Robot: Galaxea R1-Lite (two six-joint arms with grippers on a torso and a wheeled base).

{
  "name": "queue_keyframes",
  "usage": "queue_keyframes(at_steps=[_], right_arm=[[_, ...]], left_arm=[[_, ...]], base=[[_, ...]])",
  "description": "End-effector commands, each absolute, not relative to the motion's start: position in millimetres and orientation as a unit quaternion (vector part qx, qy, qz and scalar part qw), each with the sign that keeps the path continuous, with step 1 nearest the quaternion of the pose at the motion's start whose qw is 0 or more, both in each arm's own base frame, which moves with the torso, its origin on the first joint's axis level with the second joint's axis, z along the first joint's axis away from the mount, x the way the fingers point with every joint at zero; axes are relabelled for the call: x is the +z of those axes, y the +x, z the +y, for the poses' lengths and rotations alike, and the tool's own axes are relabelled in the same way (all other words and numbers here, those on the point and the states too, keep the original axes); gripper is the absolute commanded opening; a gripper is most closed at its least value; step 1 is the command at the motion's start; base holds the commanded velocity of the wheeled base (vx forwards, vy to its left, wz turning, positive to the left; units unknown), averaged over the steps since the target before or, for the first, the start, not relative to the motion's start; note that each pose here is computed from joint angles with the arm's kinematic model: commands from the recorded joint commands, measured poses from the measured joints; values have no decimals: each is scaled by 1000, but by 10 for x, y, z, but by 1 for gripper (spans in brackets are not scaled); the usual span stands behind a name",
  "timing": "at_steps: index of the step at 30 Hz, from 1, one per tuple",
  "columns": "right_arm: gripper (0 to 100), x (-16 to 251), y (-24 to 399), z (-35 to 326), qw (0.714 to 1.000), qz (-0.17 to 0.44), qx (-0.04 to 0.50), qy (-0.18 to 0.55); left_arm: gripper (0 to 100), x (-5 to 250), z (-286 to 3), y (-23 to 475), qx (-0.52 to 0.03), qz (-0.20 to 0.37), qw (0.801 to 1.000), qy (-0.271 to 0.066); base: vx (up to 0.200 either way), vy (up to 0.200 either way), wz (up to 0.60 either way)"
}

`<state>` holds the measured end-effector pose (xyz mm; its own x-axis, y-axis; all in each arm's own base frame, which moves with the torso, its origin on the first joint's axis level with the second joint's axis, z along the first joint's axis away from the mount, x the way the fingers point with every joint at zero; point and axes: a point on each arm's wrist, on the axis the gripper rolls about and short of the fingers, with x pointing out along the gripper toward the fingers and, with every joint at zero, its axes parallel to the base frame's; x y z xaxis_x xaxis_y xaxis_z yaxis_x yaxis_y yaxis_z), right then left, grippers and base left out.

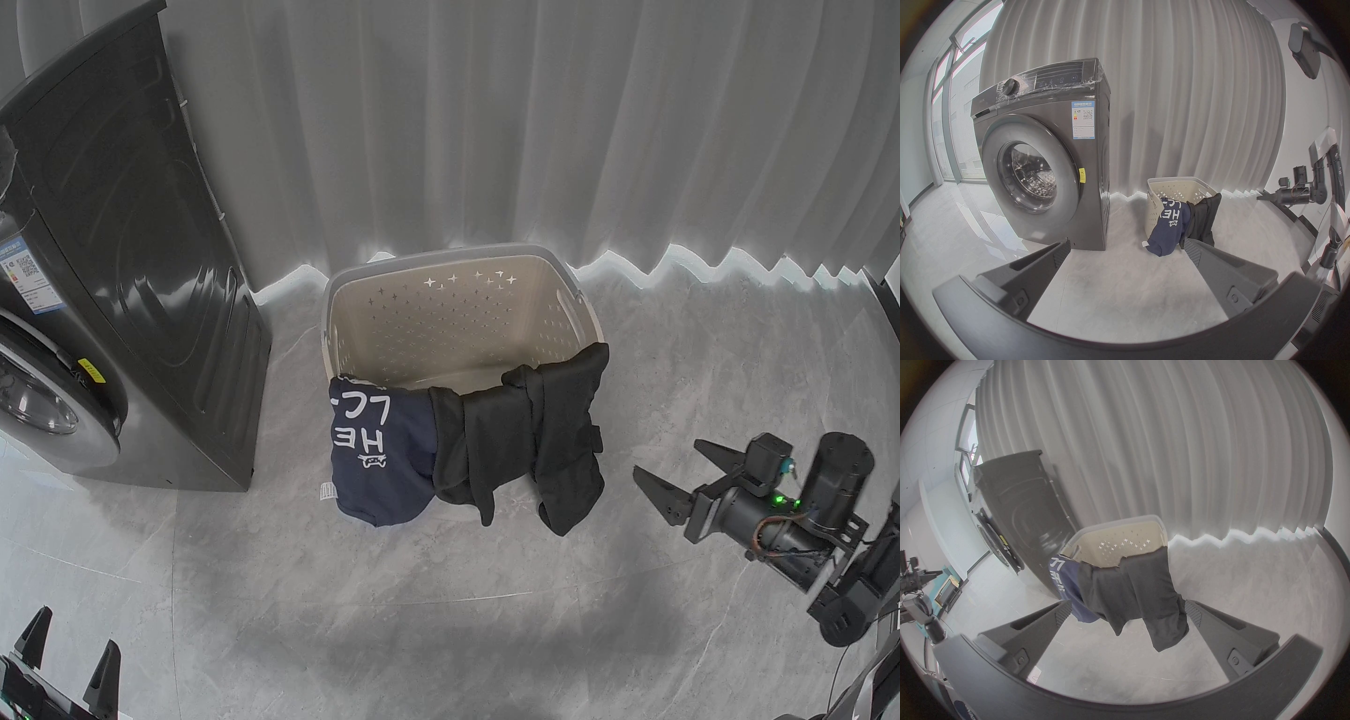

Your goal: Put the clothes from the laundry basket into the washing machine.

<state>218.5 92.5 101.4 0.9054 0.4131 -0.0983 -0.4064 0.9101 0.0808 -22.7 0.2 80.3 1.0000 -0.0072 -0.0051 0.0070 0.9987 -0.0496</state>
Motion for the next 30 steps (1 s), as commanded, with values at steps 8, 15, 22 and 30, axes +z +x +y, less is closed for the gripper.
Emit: queue_keyframes(at_steps=[8, 15, 22, 30], right_arm=[[100, 1532, 834, 293, 987, -35, 157, 12], [100, 1252, 215, 43, 995, -2, 99, 0], [100, 950, -119, -31, 997, -20, 78, 5], [100, 839, -148, -73, 1000, 13, -16, 22]], left_arm=[[100, 754, 2, -229, -4, 2, 1000, -24], [100, 756, 1, -229, -3, 1, 1000, -23], [100, 756, 2, -229, -4, 1, 1000, -22], [100, 756, 2, -229, -4, 1, 1000, -23]], base=[[0, 0, 0], [0, 171, 0], [29, 0, 0], [200, 0, 0]])
